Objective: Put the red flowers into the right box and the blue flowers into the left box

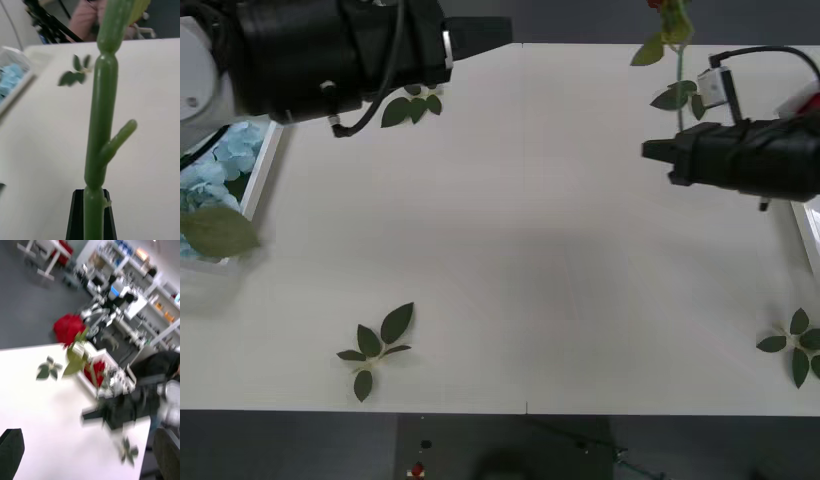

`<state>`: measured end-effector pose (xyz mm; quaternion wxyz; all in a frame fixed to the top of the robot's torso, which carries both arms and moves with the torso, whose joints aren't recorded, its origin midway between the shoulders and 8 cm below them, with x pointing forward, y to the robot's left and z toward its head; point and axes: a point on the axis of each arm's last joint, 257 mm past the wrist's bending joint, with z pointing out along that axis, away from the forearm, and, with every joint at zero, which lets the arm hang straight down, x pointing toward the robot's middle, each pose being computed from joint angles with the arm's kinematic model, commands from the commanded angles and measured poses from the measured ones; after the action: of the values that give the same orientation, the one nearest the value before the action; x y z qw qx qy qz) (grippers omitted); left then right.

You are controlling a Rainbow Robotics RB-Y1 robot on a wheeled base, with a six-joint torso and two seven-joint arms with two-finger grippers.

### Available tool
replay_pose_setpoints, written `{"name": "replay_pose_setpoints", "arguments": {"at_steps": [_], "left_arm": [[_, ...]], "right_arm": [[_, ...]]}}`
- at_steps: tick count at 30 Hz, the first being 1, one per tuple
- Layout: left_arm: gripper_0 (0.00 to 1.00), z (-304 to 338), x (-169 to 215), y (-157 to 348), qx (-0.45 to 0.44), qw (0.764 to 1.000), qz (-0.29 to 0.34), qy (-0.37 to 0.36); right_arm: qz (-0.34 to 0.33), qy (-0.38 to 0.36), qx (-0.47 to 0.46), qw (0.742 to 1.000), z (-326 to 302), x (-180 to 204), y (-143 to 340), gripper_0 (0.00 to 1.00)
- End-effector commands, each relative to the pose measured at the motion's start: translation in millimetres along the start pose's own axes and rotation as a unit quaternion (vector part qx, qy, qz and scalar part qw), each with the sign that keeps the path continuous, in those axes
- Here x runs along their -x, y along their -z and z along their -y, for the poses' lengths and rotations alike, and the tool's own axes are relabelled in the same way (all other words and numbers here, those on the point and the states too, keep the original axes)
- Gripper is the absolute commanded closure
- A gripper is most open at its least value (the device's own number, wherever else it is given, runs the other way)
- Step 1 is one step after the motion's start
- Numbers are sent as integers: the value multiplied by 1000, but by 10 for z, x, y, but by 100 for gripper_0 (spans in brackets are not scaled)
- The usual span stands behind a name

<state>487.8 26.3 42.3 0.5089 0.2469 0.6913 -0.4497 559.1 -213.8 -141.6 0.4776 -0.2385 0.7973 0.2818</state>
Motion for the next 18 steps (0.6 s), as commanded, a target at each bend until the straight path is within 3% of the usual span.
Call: {"name": "replay_pose_setpoints", "arguments": {"at_steps": [1,5,9,18], "left_arm": [[0,145,-512,348,-2,997,-72,-31],[0,80,-994,537,13,990,-126,-67],[0,-92,-1334,603,32,981,-157,-109],[0,-281,-1557,572,49,967,-178,-173]], "right_arm": [[-51,18,-121,991,992,169,777,100],[-111,27,-225,968,1750,59,1531,100],[-166,43,-340,925,2449,-99,2328,100],[-194,64,-479,854,3226,-554,3124,100]]}}
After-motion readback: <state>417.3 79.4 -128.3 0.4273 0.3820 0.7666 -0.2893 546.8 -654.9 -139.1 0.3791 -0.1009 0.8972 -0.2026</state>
